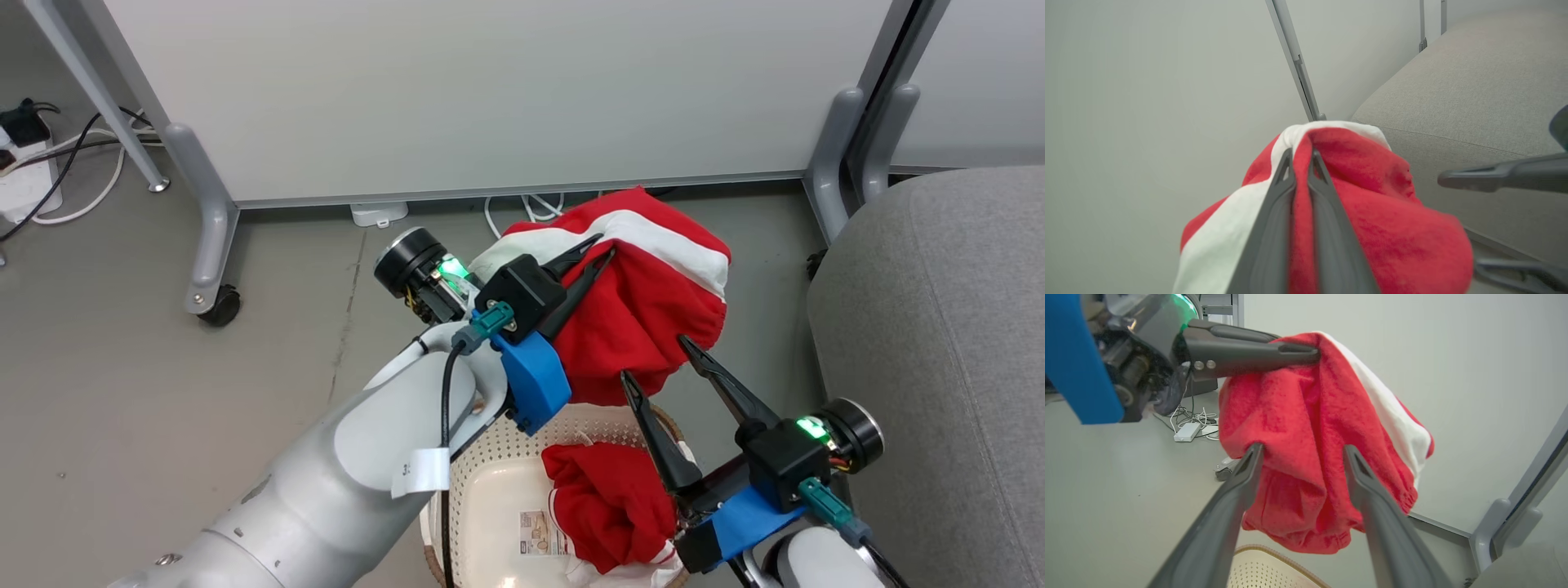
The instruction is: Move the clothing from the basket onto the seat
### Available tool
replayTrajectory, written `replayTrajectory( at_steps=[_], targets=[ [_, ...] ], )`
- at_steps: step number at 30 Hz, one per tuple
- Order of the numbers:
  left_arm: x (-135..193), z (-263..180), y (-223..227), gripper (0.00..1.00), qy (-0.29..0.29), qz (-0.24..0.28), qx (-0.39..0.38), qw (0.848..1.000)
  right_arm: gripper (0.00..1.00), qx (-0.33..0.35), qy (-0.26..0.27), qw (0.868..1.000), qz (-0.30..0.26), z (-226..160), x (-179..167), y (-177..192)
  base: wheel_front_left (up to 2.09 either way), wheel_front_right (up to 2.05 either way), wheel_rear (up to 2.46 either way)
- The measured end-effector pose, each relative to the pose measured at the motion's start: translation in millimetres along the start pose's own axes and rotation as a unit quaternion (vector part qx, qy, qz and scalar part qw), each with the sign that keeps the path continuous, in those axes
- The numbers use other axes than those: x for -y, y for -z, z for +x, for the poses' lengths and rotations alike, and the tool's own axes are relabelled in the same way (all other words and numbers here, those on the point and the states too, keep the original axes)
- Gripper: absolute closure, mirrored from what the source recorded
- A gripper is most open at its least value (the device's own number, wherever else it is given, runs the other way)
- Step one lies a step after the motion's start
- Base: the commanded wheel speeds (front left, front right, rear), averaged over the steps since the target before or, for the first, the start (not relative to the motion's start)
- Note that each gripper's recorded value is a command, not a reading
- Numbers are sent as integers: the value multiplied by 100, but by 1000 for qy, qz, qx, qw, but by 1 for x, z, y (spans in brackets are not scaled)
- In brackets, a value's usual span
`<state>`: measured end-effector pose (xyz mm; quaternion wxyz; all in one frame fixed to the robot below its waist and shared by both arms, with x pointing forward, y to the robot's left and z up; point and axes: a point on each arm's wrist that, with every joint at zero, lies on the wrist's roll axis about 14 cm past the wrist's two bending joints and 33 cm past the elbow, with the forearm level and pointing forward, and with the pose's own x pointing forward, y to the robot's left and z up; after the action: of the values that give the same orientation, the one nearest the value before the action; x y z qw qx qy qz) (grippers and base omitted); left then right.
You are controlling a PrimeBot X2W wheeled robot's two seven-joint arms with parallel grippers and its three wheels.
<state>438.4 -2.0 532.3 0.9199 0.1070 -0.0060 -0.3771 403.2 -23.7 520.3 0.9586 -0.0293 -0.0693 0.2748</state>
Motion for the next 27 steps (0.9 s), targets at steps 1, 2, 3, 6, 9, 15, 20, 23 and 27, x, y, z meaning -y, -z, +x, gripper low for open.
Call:
replayTrajectory(
  at_steps=[1,2,3,6,9,15,20,23,27],
  targets=[
    [1,0,0,100,2,0,0,1000,0,-2,-6,1000,-3,3,-2,1,0,0,0],
    [3,0,0,100,3,2,1,1000,0,-5,-12,1000,-7,5,-4,3,0,0,0],
    [4,0,0,100,4,1,2,1000,0,-6,-16,1000,-8,8,-5,4,0,0,0],
    [6,0,0,100,6,1,2,1000,0,-14,-27,999,-17,13,-6,9,0,0,0],
    [7,-1,0,100,8,2,1,1000,0,-21,-36,999,-23,17,-9,14,0,0,0],
    [11,-1,-2,100,13,1,5,1000,0,-28,-51,998,-24,25,-16,18,0,0,0],
    [15,0,-5,100,18,0,10,1000,0,-30,-62,997,-23,31,-23,20,0,0,0],
    [18,2,-8,100,23,-1,15,1000,0,-31,-64,997,-22,34,-25,20,0,0,0],
    [20,3,-10,100,26,-3,18,999,84,-35,-64,997,-18,36,-26,23,0,0,0]
  ],
)
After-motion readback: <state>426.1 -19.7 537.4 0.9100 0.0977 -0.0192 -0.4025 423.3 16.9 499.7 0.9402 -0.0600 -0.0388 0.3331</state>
